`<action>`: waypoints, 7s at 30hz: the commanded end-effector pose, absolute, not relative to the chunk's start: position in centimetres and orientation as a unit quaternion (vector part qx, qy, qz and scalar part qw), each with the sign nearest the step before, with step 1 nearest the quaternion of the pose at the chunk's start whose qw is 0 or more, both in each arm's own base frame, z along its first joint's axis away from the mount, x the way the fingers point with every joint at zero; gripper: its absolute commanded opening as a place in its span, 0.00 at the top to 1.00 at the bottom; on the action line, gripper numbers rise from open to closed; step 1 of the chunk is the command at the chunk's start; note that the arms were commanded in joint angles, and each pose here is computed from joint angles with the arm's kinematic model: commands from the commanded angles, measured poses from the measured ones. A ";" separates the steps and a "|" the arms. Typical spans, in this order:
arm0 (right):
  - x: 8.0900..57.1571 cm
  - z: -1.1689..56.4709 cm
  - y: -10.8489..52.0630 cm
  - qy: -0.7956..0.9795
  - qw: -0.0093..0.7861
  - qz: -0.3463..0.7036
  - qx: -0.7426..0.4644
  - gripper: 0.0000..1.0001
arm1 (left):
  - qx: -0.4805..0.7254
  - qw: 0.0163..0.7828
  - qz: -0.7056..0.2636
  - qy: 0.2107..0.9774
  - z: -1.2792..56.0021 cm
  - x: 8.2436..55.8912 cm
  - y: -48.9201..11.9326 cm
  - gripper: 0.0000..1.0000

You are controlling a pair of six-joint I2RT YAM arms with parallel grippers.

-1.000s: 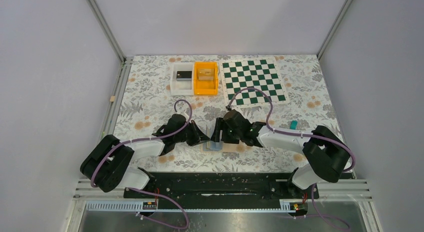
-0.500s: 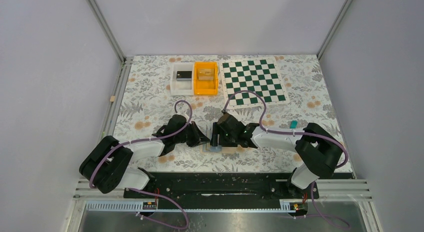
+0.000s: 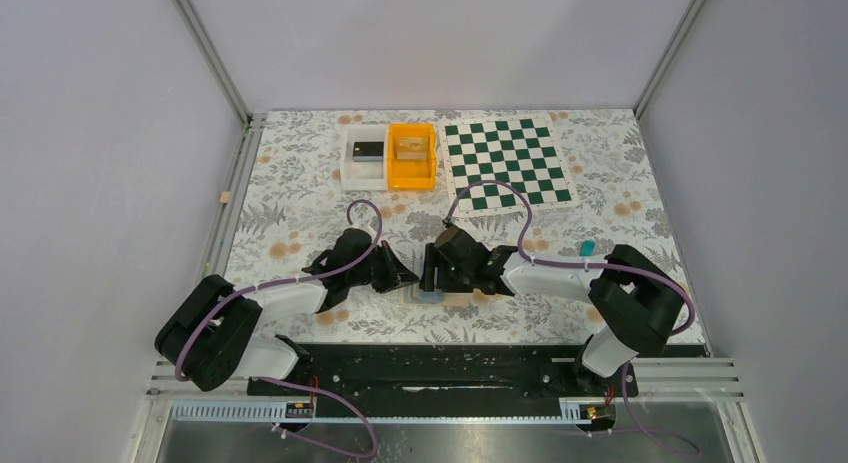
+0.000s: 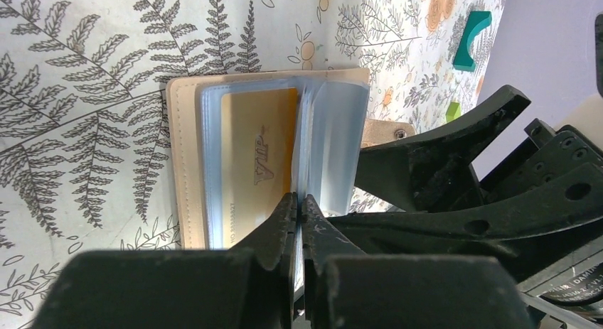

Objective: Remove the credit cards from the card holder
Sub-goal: Remove the credit card from the card holder, then place the credit card in the storage box.

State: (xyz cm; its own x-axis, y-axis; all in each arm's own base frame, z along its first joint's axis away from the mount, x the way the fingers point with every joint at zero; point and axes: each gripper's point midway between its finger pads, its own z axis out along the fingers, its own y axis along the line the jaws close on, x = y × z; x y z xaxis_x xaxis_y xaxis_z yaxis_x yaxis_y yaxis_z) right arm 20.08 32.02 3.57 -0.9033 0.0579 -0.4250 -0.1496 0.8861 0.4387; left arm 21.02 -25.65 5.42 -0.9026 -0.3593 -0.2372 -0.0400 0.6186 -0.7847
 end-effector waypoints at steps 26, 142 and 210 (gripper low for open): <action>20.5 1.9 31.3 0.952 0.229 0.201 -0.015 0.34 | -0.099 0.204 -0.457 0.860 7.7 21.6 -27.0 0.96; 21.2 4.0 30.3 0.886 0.191 0.422 -0.009 1.00 | -0.115 0.169 -0.306 0.930 0.2 19.8 -22.8 0.81; 19.2 14.9 29.1 0.806 0.235 0.541 0.044 1.00 | -0.033 0.235 -0.550 0.801 16.1 19.2 -28.2 0.90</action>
State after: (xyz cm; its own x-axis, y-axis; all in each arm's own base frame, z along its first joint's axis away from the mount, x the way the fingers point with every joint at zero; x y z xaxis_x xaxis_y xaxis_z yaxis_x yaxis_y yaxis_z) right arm 20.62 28.52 13.51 -0.8680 0.3719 -0.3291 -0.1379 0.4562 0.8791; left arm 18.59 -27.51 13.30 -0.9154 -0.3058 -0.2618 0.1047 0.4470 -0.8884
